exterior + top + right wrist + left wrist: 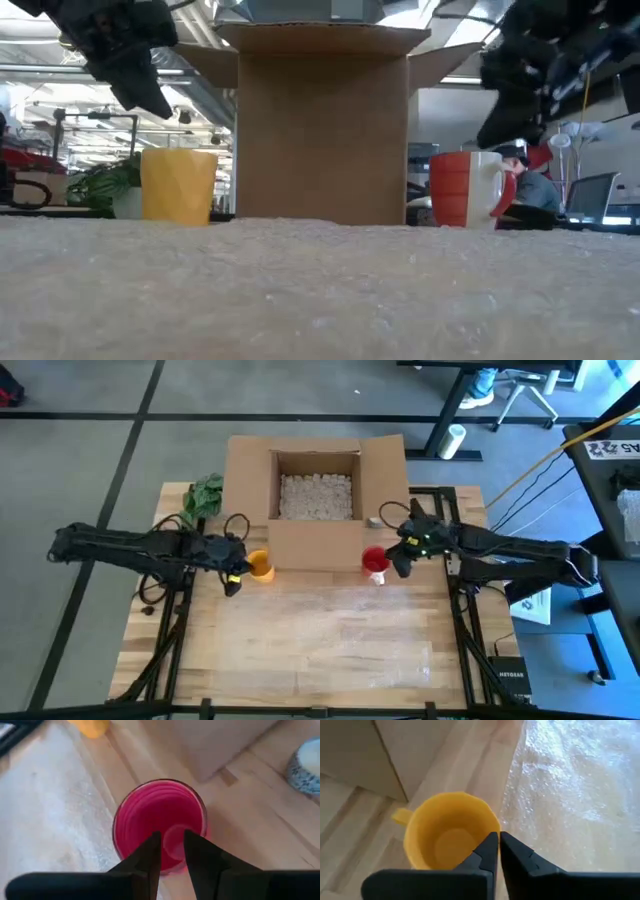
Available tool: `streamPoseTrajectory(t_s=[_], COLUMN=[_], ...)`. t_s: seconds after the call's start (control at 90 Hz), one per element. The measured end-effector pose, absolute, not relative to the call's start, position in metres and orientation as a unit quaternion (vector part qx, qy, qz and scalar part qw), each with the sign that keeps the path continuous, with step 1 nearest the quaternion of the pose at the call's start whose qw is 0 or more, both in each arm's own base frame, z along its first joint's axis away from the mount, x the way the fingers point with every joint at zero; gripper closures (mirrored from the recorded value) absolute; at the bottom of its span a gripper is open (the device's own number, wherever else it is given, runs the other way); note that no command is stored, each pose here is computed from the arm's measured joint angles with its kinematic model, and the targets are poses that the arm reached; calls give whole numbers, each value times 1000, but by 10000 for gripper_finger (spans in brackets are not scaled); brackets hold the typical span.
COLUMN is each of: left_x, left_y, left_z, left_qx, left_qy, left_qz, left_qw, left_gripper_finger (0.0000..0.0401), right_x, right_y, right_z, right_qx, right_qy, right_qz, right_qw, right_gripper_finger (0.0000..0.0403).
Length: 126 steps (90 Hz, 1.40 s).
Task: Wrap mug
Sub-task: Put the red mug on the bubble wrap
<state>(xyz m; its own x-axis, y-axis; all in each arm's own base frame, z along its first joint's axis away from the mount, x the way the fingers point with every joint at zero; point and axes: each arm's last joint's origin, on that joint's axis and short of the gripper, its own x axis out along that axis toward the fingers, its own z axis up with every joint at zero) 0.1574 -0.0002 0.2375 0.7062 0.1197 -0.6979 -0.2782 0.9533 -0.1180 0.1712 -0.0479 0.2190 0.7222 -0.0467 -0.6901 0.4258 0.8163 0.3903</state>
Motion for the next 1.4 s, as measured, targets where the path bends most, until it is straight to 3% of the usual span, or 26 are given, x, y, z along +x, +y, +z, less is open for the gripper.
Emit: streamPoseTrajectory(t_s=[0.211, 0.389, 0.556, 1.022, 1.4], left_x=[157, 157, 157, 157, 157], left_y=[0, 0, 1, 1, 1], left_z=[237, 237, 237, 237, 237], left_qx=[-102, -99, -95, -94, -93], left_qy=[371, 371, 371, 369, 371], left_qz=[118, 118, 117, 117, 116], left_qw=[916, 916, 917, 917, 917], left_gripper_finger=[401, 401, 401, 401, 401], right_x=[193, 197, 191, 218, 222], right_y=[-58, -61, -59, -65, -65], right_z=[251, 276, 261, 225, 224], right_qx=[192, 163, 170, 196, 207], right_qy=[489, 506, 540, 528, 513], right_qz=[-172, -175, -180, -146, -122], right_qw=[833, 829, 804, 813, 824], right_gripper_finger=[333, 333, 333, 333, 333])
